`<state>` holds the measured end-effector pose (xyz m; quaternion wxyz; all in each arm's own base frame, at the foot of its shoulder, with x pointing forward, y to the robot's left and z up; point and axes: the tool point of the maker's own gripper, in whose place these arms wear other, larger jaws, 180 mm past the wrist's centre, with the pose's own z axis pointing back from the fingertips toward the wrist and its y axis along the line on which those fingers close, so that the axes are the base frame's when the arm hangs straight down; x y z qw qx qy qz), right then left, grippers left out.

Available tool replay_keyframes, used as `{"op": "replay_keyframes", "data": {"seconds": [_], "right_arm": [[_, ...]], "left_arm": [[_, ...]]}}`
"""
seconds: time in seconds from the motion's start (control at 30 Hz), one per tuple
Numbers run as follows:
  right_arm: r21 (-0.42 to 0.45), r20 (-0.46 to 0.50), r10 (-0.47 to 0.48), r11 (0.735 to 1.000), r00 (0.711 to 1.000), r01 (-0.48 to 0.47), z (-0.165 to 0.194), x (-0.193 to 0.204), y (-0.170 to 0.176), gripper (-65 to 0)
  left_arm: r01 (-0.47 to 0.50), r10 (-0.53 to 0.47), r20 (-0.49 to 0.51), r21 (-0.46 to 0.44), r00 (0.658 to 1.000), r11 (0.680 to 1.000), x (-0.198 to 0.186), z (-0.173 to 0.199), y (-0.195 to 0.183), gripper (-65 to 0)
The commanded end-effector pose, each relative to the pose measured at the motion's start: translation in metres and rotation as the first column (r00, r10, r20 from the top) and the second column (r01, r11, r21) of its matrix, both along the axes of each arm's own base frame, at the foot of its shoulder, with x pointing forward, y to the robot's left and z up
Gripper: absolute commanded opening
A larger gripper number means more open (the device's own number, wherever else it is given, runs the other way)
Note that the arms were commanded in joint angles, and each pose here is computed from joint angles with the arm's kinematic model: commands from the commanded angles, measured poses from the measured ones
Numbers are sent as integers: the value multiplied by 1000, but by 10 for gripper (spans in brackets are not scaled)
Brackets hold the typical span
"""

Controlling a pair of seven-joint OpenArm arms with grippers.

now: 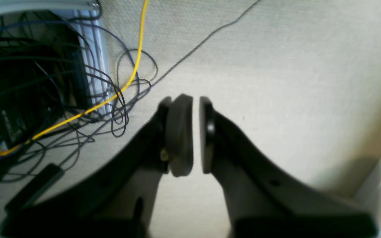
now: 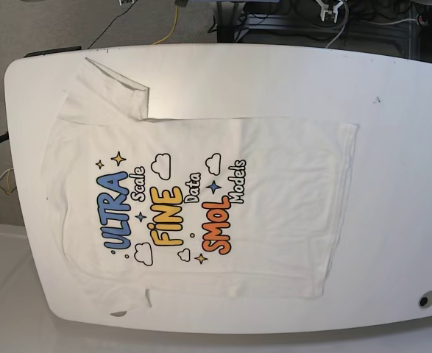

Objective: Fold the T-shirt properly
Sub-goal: 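Lower both grippers toward the shirt's shoulder corners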

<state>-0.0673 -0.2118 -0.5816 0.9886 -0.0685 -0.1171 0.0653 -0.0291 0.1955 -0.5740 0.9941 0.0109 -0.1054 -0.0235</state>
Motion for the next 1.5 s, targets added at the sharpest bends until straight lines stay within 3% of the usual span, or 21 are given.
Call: {"op": "replay_keyframes", "data": {"seconds": [0.0,0.2,0.27,0.67,0.8,0.87,1.13,1.2,1.47], "right_arm": [[-10,63,33,999,997,-33,19,2,-7,-586],[-3,118,66,998,991,-66,45,8,-5,-587],[3,133,93,996,987,-94,59,7,-4,-583],[-14,164,176,984,971,-176,109,23,-6,-581],[-23,176,183,983,967,-182,123,34,-5,-581],[-55,228,178,984,957,-170,150,63,-6,-582],[-112,327,161,985,931,-131,181,104,-18,-584],[-140,380,157,984,912,-111,194,126,-23,-586],[-174,461,162,981,872,-90,211,157,-30,-585]], "left_arm": [[33,-34,18,5,999,999,-16,18,7,-650],[84,-84,45,11,995,996,-21,43,13,-650],[139,-141,61,36,988,990,-17,57,18,-650],[243,-250,130,66,959,968,12,101,19,-650],[260,-269,156,72,950,963,24,114,16,-650],[287,-299,201,88,933,954,42,135,14,-650],[256,-284,301,129,910,958,77,166,23,-596],[251,-303,363,183,881,950,101,185,32,-564],[236,-332,444,257,833,937,134,218,45,-446]]}}
